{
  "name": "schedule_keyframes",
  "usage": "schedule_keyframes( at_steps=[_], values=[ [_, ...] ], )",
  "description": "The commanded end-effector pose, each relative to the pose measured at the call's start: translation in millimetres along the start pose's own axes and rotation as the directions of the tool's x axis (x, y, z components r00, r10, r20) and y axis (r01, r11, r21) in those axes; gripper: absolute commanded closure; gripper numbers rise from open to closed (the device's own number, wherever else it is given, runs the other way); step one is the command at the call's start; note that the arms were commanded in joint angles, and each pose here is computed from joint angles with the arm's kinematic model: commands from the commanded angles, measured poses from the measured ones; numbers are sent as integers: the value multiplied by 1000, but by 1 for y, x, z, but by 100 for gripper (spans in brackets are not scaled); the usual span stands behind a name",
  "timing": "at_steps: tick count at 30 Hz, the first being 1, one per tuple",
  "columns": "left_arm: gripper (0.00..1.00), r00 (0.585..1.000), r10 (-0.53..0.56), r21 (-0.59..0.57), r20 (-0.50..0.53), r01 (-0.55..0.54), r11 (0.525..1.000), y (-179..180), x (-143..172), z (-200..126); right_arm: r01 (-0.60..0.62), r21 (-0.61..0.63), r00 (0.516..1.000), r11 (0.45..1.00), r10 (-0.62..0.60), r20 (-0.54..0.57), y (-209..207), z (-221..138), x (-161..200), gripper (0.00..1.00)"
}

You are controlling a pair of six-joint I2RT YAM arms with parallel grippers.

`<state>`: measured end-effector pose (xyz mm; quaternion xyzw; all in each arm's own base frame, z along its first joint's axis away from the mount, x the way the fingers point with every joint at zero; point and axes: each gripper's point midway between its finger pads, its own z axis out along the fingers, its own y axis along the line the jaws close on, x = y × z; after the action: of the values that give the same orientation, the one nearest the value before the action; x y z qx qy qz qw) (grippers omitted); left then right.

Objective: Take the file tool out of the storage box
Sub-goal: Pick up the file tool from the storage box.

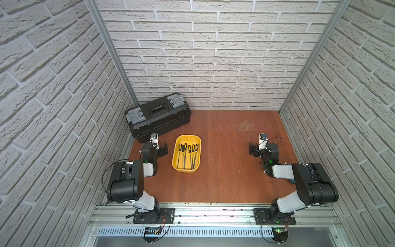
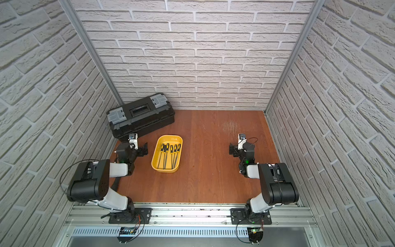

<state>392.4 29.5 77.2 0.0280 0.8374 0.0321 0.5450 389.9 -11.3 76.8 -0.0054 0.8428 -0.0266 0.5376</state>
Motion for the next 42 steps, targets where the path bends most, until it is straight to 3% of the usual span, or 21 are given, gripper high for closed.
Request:
schedule_keyframes(
  at_steps=[1, 33, 39, 42],
  values=[
    [2, 999, 14, 9, 36, -14, 1000, -2, -11, 0, -5, -2, 999, 1000, 5, 54, -1, -1, -18, 1],
    [1, 999, 36, -14, 39, -35, 999, -3, -13, -2, 4, -18, 999, 1000, -3, 51, 2, -3, -25, 1],
    [2, 996, 92, -39, -15, -92, 995, -9, -35, -8, 18, -22, 999, 1000, -17, 28, 3, -21, -57, 1],
    [2, 991, 133, -51, -19, -134, 990, -17, -65, -20, 37, -1, 999, 999, -37, 39, 2, -35, -76, 1]
  ],
)
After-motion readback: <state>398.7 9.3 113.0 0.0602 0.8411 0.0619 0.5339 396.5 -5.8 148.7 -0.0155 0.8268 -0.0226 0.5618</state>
